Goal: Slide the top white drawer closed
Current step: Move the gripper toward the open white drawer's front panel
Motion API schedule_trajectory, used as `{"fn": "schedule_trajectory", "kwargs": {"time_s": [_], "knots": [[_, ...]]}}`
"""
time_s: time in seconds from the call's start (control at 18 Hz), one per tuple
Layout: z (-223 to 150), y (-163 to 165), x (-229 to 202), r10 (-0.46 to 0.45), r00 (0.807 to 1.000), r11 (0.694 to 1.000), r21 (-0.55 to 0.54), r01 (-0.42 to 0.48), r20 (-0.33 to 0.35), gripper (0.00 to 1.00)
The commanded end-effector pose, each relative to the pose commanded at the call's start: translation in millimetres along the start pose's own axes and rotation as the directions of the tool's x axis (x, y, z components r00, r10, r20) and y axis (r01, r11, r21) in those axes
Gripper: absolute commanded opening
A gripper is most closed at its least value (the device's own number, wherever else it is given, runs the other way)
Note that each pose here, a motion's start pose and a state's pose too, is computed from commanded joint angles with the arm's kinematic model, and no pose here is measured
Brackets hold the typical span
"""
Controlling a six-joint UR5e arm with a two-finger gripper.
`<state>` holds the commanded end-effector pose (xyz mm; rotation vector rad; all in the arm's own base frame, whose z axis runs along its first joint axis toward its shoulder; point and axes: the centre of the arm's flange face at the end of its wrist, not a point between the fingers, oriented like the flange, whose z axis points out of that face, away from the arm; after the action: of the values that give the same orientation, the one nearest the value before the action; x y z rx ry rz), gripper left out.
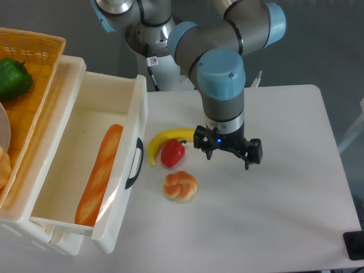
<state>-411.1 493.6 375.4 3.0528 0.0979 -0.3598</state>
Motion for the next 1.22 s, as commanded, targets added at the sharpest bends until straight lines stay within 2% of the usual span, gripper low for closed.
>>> {"fn": "schedule_trajectory", "kwargs": {"time_s": [0.39,0.61,0.72,0.78,0.89,1.22], "knots": [[11,-6,15,0.01,1.0,1.0,-0.026,-0.01,-0.009,1.0],[17,-12,12,-0.128,0.992,0.992,-0.02,0.127,-0.013,1.0],[21,-15,14,-0.141,0.99,0.99,-0.022,0.14,-0.02,1.0],[19,-20,17,-0.137,0.99,0.991,-0.003,0.137,-0.036,1.0],[20,-28,23,-0.141,0.984,0.988,0.052,0.147,-0.109,1.0],[26,-35,34,-0.148,0.969,0.982,0.09,0.169,-0.197,1.0]]}}
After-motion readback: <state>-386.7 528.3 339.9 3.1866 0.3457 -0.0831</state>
